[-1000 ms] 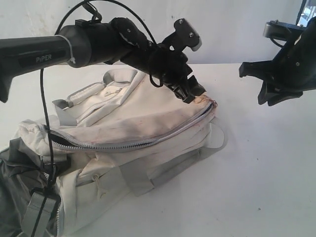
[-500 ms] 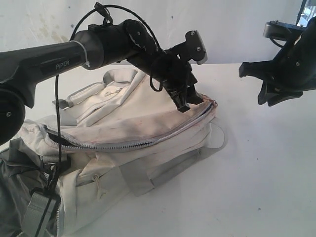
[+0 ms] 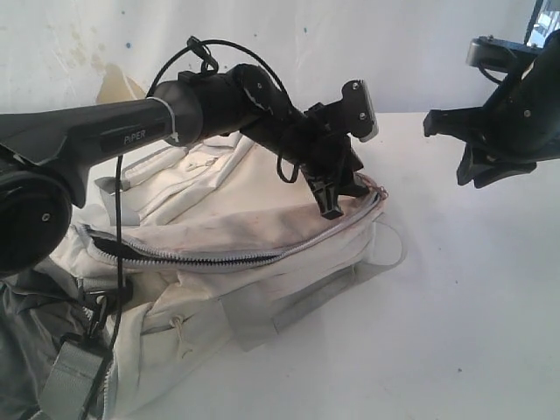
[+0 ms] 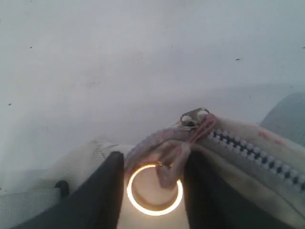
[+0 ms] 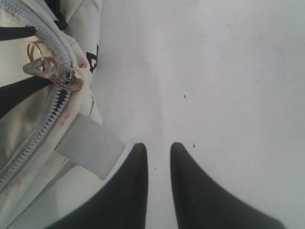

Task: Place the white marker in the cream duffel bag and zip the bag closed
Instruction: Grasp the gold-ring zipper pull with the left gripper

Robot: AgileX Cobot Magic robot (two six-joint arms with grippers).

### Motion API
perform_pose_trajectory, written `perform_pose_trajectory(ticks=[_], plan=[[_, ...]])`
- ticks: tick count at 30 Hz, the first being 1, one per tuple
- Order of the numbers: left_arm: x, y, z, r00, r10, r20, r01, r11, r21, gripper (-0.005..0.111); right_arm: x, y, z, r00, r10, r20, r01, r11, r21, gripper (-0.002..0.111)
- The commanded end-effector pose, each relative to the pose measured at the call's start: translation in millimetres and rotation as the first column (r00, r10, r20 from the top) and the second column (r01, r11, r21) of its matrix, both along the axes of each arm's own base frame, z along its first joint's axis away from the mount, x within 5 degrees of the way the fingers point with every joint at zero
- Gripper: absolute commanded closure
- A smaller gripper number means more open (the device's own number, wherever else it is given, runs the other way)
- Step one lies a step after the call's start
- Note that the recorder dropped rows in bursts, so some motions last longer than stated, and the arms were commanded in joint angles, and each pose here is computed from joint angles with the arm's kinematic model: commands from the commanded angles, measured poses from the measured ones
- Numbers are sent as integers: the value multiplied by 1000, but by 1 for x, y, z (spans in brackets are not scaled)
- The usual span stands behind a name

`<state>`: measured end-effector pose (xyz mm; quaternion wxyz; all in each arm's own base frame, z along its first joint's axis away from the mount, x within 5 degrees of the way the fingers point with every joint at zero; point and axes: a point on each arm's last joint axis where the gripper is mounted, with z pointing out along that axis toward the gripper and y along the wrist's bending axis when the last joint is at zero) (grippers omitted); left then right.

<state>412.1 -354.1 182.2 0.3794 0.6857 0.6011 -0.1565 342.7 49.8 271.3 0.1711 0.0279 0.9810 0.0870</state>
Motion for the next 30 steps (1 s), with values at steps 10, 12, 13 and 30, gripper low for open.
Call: perform_pose_trajectory(ticks=[10,12,13,30], plan=[[-17,0,11,978,1,-210,-2,1000,-6,107,3,3,2,999,-13,36,11,999,52,92],[-18,2,22,975,8,-220,-12,1000,-17,107,4,6,3,998,-5,56,0,996,85,92],[-20,3,28,972,11,-233,-16,1000,-21,107,5,7,4,998,-1,65,-6,995,102,92],[-43,26,57,900,134,-414,-59,980,189,107,17,16,8,985,-64,158,25,971,238,76]])
